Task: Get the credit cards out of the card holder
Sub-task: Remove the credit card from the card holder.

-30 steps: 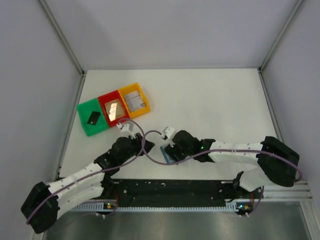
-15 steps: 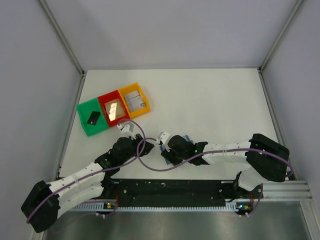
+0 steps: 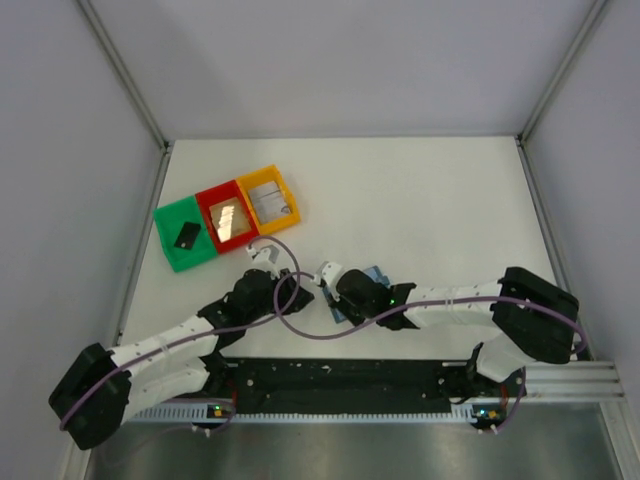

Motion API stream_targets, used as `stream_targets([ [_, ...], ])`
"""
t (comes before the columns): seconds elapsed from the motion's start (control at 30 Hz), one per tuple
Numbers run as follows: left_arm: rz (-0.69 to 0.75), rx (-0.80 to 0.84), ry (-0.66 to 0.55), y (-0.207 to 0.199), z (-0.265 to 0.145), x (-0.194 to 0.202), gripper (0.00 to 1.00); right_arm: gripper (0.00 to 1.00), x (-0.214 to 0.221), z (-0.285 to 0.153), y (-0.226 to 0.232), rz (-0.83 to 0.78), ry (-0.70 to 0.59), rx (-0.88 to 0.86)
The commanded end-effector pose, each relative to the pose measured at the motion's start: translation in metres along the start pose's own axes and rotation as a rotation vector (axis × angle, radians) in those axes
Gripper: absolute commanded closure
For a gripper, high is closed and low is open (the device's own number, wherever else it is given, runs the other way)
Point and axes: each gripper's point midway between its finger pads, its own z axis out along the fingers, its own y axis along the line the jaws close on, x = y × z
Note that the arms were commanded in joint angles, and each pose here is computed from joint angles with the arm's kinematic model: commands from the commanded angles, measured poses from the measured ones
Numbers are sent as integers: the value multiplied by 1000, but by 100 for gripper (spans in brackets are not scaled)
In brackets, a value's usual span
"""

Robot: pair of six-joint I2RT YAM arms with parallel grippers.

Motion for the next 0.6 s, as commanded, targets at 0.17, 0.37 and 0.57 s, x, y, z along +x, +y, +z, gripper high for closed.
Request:
stream_targets([
  [0.17,29,144,5,-43,10,-16,57,100,-27,-13,-10,87,-52,-27],
  [0.37,46,190,35,-60,19,-19,57,100,-47,-25,-22,176,-122,-17],
  [0.57,67,221,84,-74,34,-19,57,100,-54,-37,-52,329,-183,64],
])
